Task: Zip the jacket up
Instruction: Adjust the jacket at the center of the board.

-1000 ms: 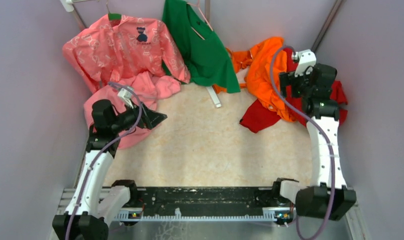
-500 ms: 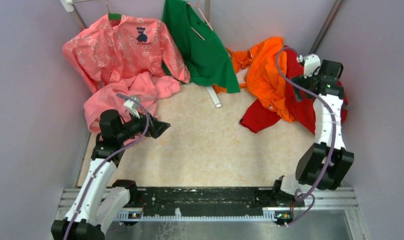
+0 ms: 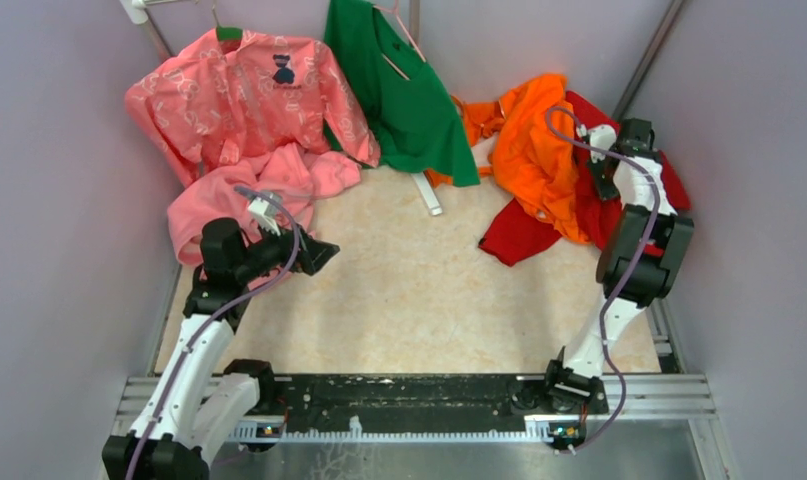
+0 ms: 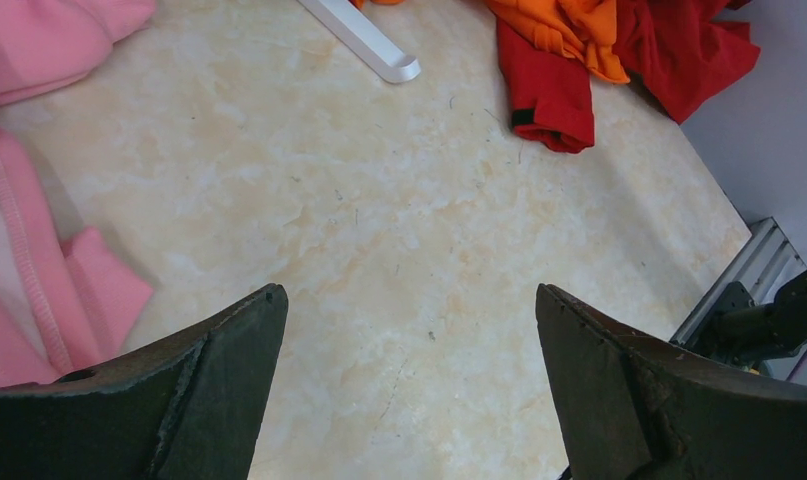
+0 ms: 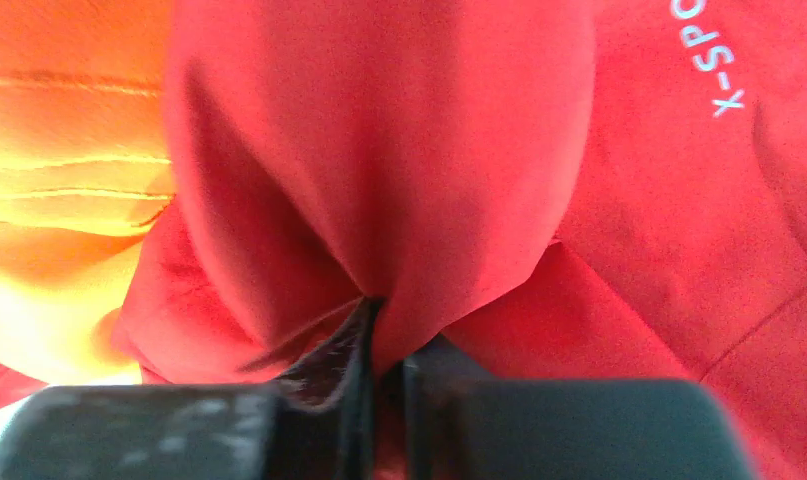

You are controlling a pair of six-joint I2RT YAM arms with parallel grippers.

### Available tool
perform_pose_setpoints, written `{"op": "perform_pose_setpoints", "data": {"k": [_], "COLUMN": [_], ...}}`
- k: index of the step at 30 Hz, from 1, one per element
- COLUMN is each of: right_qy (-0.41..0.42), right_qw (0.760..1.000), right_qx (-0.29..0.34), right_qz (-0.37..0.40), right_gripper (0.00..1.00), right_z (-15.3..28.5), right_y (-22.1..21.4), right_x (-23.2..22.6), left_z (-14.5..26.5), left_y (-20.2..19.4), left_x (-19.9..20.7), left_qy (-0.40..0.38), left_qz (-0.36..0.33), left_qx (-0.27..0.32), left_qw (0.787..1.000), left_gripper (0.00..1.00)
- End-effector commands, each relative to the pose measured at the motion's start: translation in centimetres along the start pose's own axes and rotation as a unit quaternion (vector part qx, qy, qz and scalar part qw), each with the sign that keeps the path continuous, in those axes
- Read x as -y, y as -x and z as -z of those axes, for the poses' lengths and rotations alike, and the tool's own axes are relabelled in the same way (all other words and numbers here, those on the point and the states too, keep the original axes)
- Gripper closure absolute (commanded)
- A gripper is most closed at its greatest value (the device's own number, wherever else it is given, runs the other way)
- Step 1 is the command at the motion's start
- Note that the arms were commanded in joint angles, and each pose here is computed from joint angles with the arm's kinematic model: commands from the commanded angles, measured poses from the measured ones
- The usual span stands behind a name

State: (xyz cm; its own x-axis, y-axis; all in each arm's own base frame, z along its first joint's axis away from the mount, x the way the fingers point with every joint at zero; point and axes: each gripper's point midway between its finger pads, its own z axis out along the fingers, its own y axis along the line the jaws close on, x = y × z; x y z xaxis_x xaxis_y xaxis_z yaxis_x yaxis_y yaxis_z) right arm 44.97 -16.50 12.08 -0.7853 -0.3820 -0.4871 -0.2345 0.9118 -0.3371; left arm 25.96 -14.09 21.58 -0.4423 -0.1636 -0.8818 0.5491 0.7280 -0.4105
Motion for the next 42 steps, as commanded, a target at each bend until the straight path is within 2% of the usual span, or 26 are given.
{"op": "perform_pose_setpoints", "data": {"k": [1, 3, 6, 12, 14, 17, 22, 26, 31, 32, 35, 37, 40, 42], "right_qy": [-0.07, -0.117, -0.191, -0.329, -0.361, -0.357, -0.3, -0.272, -0.266, -0.265, -0.243, -0.225, -0.183, -0.148], "right_qw": [0.997, 0.99, 0.97, 0.899, 0.883, 0.888, 0.931, 0.945, 0.947, 0.948, 0.961, 0.966, 0.969, 0.966], "right_qx": [0.038, 0.074, 0.149, 0.282, 0.291, 0.28, 0.195, 0.156, 0.152, 0.145, 0.093, 0.081, 0.137, 0.194], "right_qz": [-0.024, -0.024, -0.034, -0.069, -0.076, -0.071, -0.077, -0.091, -0.099, -0.098, -0.095, -0.097, -0.093, -0.084], "right_gripper": [1.0, 1.0, 1.0, 1.0, 1.0, 1.0, 1.0, 1.0, 1.0, 0.95, 0.65, 0.43, 0.25, 0.19], "right_z": [2.2, 5.8, 13.7, 29.4, 31.1, 29.8, 20.8, 15.3, 14.1, 13.8, 11.7, 10.9, 13.1, 15.5], "right_y": [2.9, 5.1, 9.7, 16.7, 17.1, 16.9, 13.5, 11.3, 11.3, 11.2, 9.9, 9.4, 11.0, 12.8], "right_x": [4.3, 7.2, 12.0, 18.6, 19.8, 19.8, 17.8, 16.4, 16.5, 16.6, 16.1, 15.4, 13.5, 11.8], "left_z": [-0.1, -0.2, -0.3, -0.3, -0.2, -0.2, -0.2, -0.2, -0.3, -0.3, -0.4, -0.4, -0.4, -0.4], "left_y": [0.1, 0.1, 0.0, 0.0, 0.0, 0.0, 0.0, -0.1, -0.2, -0.3, -0.2, -0.3, -0.4, -0.4], "left_x": [-0.5, -0.6, -0.7, -0.7, -0.8, -0.8, -0.7, -0.8, -1.0, -1.0, -0.9, -1.0, -1.0, -1.1], "left_qy": [0.011, 0.014, 0.011, 0.014, 0.016, 0.016, 0.014, 0.016, 0.019, 0.018, 0.015, 0.016, 0.018, 0.018], "left_qz": [-0.013, -0.013, -0.009, -0.011, -0.012, -0.014, -0.014, -0.013, -0.013, -0.013, -0.012, -0.012, -0.011, -0.01], "left_qx": [0.0, 0.0, -0.003, -0.004, -0.003, -0.003, -0.003, -0.004, -0.007, -0.007, -0.009, -0.01, -0.01, -0.011], "left_qw": [1.0, 1.0, 1.0, 1.0, 1.0, 1.0, 1.0, 1.0, 1.0, 1.0, 1.0, 1.0, 1.0, 1.0], "left_gripper": [0.01, 0.01, 0.01, 0.01, 0.01, 0.01, 0.01, 0.01, 0.01, 0.01, 0.01, 0.01, 0.01, 0.01]}}
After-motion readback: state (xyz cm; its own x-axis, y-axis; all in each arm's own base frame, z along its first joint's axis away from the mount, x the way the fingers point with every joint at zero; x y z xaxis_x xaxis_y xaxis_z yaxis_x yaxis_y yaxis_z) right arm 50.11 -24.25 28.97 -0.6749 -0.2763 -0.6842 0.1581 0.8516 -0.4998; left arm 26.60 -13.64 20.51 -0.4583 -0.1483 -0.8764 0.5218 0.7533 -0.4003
